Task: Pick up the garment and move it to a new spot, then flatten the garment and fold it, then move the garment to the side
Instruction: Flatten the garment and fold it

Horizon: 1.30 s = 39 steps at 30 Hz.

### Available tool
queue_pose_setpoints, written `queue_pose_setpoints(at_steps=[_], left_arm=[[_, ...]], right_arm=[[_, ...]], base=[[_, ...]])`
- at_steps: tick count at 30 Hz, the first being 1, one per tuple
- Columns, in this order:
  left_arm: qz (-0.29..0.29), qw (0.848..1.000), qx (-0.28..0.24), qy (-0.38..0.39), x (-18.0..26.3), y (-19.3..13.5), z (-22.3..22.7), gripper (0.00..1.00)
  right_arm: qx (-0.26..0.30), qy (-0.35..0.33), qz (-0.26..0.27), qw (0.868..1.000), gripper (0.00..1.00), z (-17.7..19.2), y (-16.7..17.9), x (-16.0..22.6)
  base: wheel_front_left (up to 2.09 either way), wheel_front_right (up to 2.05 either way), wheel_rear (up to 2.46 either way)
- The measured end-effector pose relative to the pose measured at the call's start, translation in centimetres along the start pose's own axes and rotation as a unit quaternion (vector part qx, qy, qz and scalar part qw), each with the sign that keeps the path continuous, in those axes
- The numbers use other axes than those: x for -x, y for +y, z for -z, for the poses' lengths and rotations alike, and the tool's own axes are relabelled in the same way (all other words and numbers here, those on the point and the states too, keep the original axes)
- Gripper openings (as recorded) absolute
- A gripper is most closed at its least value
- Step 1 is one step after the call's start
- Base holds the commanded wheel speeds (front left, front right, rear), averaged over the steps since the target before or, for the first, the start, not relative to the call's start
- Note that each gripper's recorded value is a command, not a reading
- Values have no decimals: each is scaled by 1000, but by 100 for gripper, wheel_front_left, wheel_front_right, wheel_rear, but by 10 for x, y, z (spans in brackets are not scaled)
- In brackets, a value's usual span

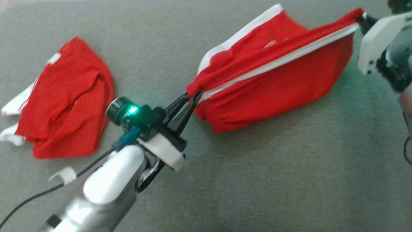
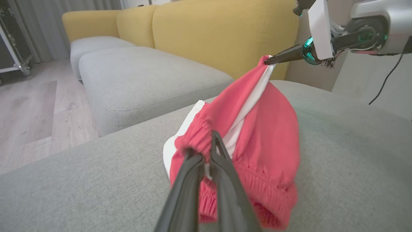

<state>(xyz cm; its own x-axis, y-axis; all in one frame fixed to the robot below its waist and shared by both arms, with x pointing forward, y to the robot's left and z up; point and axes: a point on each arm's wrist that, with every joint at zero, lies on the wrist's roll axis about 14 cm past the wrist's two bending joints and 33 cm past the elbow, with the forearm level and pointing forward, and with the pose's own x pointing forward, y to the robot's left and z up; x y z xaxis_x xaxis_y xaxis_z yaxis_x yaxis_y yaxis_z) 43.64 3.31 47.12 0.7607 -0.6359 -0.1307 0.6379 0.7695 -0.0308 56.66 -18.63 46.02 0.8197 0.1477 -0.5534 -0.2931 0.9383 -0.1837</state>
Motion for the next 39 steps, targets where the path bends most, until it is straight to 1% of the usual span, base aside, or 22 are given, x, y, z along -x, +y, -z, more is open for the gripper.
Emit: queue_pose_setpoints(at_steps=[4, 5, 6, 10, 15, 21, 22, 23, 24, 25, 30, 32, 33, 34, 35, 37, 39], left_arm=[[-15, 1000, 6, 6, -5, 11, 6, 0], [-15, 1000, 6, 6, -5, 11, 6, 0], [-25, 1000, 8, 12, -5, 18, 12, 0], [-36, 999, 13, 20, -7, 26, 22, 0], [-46, 999, 17, 23, -13, 35, 26, 0], [-60, 998, 14, 31, -13, 44, 33, 0], [-62, 997, 13, 33, -12, 45, 34, 0], [-63, 997, 11, 36, -12, 47, 37, 29], [-65, 997, 10, 36, -12, 48, 38, 95], [-66, 997, 9, 38, -13, 49, 39, 100], [-79, 996, 7, 32, -14, 53, 35, 100], [-93, 995, 4, 18, -15, 60, 25, 100], [-93, 995, 4, 18, -15, 60, 25, 100], [-97, 995, 4, 11, -15, 62, 20, 100], [-103, 995, 3, 2, -16, 63, 14, 100], [-114, 993, 2, -17, -15, 68, 1, 100], [-136, 990, 3, -30, -10, 77, -7, 100]], right_arm=[[9, 5, -12, 1000, 0, -5, 13, -27], [9, 5, -12, 1000, 0, -5, 13, -27], [14, 7, -21, 1000, 0, -5, 22, -39], [16, 10, -34, 999, 0, -5, 37, -60], [17, 7, -43, 999, 0, -9, 47, -82], [20, 10, -50, 999, 0, -3, 56, -98], [14, 7, -50, 999, 31, -3, 57, -100], [-2, 5, -49, 999, 100, -3, 57, -102], [-9, 13, -47, 999, 100, 0, 56, -104], [-13, 12, -46, 999, 100, 0, 55, -105], [-10, -26, -32, 999, 100, -17, 44, -100], [-20, -55, -19, 998, 100, -28, 32, -90], [-20, -55, -19, 998, 100, -28, 32, -90], [-29, -70, -14, 997, 100, -33, 28, -86], [-27, -87, -10, 996, 100, -40, 23, -81], [-4, -123, -2, 992, 100, -53, 17, -70], [-1, -162, 6, 987, 100, -67, 9, -56]], base=[[0, 0, 0], [0, 0, 0], [0, 0, 0], [0, 0, 0], [0, 0, 0], [0, 0, 0], [0, 0, 0], [0, 0, 0], [0, 0, 0], [0, 0, 0], [0, 0, 0], [0, 0, 0], [0, 0, 0], [0, 0, 0], [0, 0, 0], [0, 0, 0], [0, 0, 0]])
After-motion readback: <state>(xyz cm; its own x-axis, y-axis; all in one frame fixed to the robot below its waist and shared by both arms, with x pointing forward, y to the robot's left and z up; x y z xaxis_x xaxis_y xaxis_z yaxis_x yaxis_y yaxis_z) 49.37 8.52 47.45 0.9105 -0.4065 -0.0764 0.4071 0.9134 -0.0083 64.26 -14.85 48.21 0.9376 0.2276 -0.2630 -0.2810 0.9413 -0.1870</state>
